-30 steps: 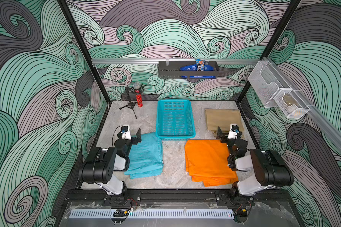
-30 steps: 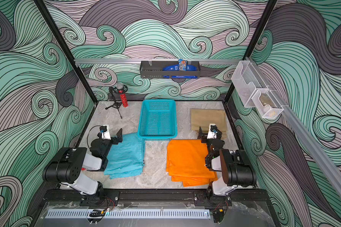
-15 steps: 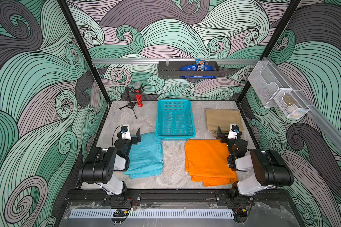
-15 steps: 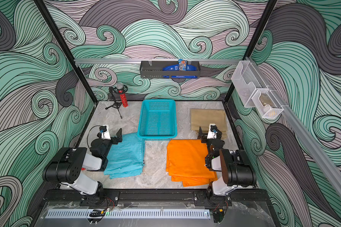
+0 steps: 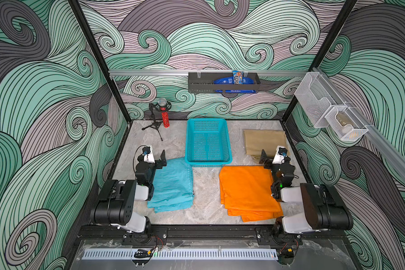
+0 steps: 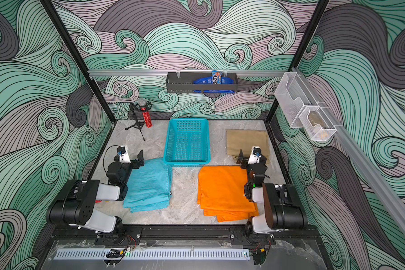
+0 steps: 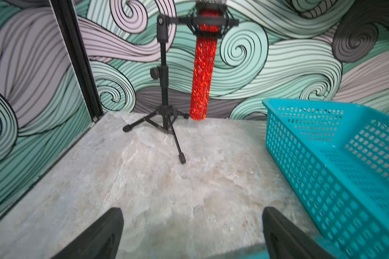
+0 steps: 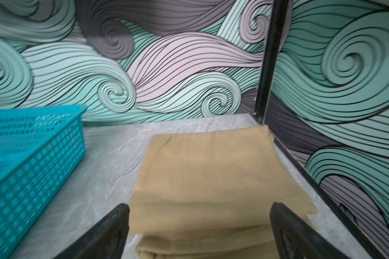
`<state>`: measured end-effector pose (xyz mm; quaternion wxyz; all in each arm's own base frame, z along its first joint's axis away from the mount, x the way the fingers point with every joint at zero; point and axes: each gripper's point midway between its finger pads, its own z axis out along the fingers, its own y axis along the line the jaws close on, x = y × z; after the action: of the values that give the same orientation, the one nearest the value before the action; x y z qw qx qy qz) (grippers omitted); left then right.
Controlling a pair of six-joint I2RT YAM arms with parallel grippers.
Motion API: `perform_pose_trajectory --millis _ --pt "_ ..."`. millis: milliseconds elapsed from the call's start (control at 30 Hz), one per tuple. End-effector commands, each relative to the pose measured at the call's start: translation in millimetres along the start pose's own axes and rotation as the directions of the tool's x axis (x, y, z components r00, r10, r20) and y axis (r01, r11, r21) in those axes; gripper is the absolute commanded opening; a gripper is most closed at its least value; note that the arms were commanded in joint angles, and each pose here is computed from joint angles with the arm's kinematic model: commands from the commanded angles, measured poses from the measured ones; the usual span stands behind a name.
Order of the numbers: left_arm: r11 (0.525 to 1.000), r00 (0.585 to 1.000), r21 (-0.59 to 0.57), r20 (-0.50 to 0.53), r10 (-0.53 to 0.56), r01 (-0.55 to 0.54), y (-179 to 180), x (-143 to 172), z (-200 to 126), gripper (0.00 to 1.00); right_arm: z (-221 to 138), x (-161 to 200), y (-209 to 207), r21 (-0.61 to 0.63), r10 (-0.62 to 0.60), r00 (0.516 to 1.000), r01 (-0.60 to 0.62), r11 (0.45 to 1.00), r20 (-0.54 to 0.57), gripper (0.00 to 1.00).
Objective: Put the folded long pants in the basket
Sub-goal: Move the long pant to the center of the board.
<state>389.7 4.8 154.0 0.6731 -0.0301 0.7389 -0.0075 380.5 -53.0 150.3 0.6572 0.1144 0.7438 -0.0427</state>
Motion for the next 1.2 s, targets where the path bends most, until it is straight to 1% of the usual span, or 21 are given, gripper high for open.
perform_pose_trajectory --millis 0,67,100,167,233,300,367,433,533,633,700,733,800,833,867,967,1000,1033,1067,1100,1167 --pt "0.994 0.995 -0.079 -0.066 -0.075 0.07 10.1 -20.9 17.0 0.98 14.8 2.2 -25.4 0.144 0.167 0.974 -0.145 0.979 -0.155 1.0" --pt "0.991 0.98 -0.094 -0.163 -0.112 0.098 8.4 -24.4 31.0 0.99 24.1 6.1 -16.8 0.11 0.19 0.951 -0.168 0.98 -0.243 1.0" --pt "0.987 0.966 -0.104 -0.214 -0.144 0.124 7.0 -26.8 35.9 0.99 29.2 7.4 -13.5 0.107 0.193 0.939 -0.169 0.98 -0.285 1.0" --pt "0.979 0.95 -0.118 -0.245 -0.193 0.168 2.3 -42.0 40.7 0.98 37.4 13.1 -9.0 0.107 0.188 0.912 -0.16 0.981 -0.366 1.0" --pt "0.971 0.939 -0.082 -0.25 -0.236 0.223 -11.8 -60.7 41.5 0.94 45.1 17.4 -6.6 0.111 0.186 0.884 -0.153 0.982 -0.43 0.99" --pt "0.961 0.923 -0.014 -0.278 -0.268 0.275 -40.3 -76.7 40.5 0.93 54.7 19.9 3.6 0.082 0.186 0.847 -0.168 0.982 -0.498 0.93" --pt "0.951 0.911 0.049 -0.306 -0.277 0.306 -73.3 -87.6 36.8 0.92 62.6 21.2 23.6 0.009 0.187 0.807 -0.219 0.976 -0.56 0.85" --pt "0.938 0.904 0.107 -0.321 -0.281 0.33 -107.4 -95.6 28.2 0.92 68.2 25.2 38.1 -0.028 0.187 0.778 -0.254 0.967 -0.6 0.83" --pt "0.9 0.894 0.205 -0.324 -0.309 0.386 -156.3 -108.7 10.2 0.92 77.9 34.3 30.7 0.015 0.185 0.763 -0.224 0.975 -0.619 0.83" --pt "0.842 0.881 0.313 -0.331 -0.337 0.44 -207.7 -118.7 -5.9 0.92 91.7 45.0 20.4 0.056 0.162 0.75 -0.164 0.985 -0.642 0.83" --pt "0.796 0.883 0.404 -0.33 -0.333 0.451 -248.9 -122.3 -12.3 0.92 104.1 56.0 15.3 0.074 0.166 0.727 -0.157 0.985 -0.666 0.81" --pt "0.775 0.879 0.433 -0.345 -0.33 0.461 -267.7 -122.8 -11.5 0.92 111.0 59.7 14.1 0.078 0.181 0.714 -0.175 0.982 -0.676 0.78" --pt "0.725 0.863 0.493 -0.413 -0.292 0.481 -318.9 -121.0 -4.8 0.92 124.3 69.9 12.5 0.093 0.238 0.658 -0.249 0.964 -0.715 0.64" --pt "0.703 0.858 0.521 -0.441 -0.264 0.484 -342.2 -120.1 -3.1 0.92 128.7 72.5 12.5 0.095 0.257 0.64 -0.277 0.956 -0.724 0.58" --pt "0.676 0.859 0.556 -0.45 -0.245 0.484 -369.5 -129.3 0.0 0.92 132.6 73.9 11.8 0.099 0.276 0.628 -0.301 0.948 -0.728 0.55" --pt "0.651 0.866 0.607 -0.471 -0.165 0.455 -435.5 -128.7 7.1 0.92 136.2 84.5 13.8 0.104 0.292 0.602 -0.327 0.939 -0.743 0.42" --pt "0.643 0.864 0.618 -0.481 -0.147 0.453 -454.9 -126.0 9.5 0.92 136.1 90.0 15.8 0.105 0.299 0.586 -0.342 0.934 -0.753 0.37" --pt "0.638 0.856 0.619 -0.5 -0.129 0.458 -469.2 -119.1 12.8 0.92 135.0 95.5 17.5 0.108 0.306 0.57 -0.354 0.929 -0.763 0.34" --pt "0.636 0.839 0.608 -0.53 -0.12 0.475 -483.1 -108.9 17.4 0.92 133.1 102.6 19.2 0.112 0.311 0.551 -0.365 0.924 -0.775 0.31" --pt "0.627 0.821 0.601 -0.56 -0.114 0.497 -495.6 -101.0 20.6 0.92 130.0 108.9 19.9 0.118 0.315 0.534 -0.37 0.921 -0.785 0.29" --pt "0.615 0.785 0.58 -0.611 -0.105 0.534 -513.2 -79.4 27.2 0.92 121.4 121.3 21.4 0.131 0.318 0.506 -0.371 0.919 -0.802 0.29"
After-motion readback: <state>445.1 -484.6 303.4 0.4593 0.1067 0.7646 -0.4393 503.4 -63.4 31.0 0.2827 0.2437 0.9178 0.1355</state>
